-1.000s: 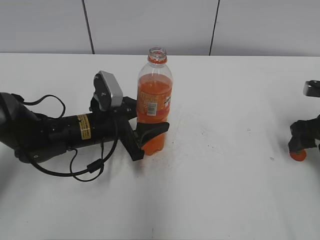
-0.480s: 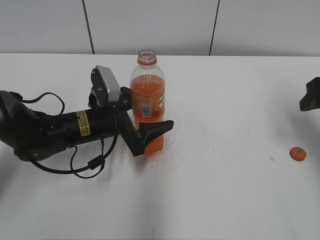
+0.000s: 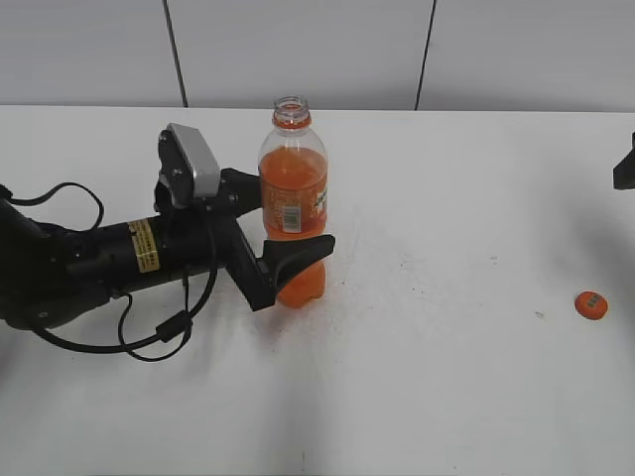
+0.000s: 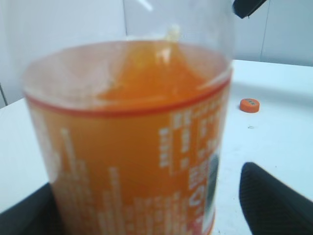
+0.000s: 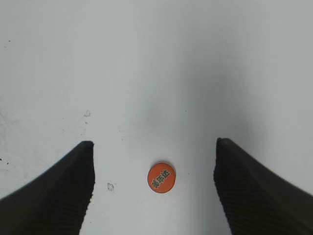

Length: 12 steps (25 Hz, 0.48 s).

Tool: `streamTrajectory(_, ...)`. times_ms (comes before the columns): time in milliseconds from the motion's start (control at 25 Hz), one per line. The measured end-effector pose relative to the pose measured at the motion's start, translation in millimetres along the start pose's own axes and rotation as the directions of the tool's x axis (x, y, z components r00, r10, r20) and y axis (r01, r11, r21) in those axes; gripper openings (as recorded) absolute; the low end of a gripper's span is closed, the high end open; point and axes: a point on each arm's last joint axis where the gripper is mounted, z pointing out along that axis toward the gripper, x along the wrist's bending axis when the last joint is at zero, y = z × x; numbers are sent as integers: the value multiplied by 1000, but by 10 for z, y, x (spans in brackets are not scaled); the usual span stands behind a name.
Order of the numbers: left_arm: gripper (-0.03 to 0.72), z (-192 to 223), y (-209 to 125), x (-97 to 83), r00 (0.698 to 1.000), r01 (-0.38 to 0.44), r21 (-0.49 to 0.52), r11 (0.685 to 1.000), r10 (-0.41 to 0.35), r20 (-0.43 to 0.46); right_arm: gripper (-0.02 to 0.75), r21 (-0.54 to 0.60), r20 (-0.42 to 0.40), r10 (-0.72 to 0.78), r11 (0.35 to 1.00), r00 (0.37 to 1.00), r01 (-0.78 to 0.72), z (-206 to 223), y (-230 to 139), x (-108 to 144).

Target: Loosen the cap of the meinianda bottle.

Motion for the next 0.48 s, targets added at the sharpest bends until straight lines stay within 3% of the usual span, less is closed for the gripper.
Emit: streamTrajectory(480,582,-112,444,31,995,-48,-102,994,39,-88,570,-46,-6,-7,999,1000,7,-252,17,40)
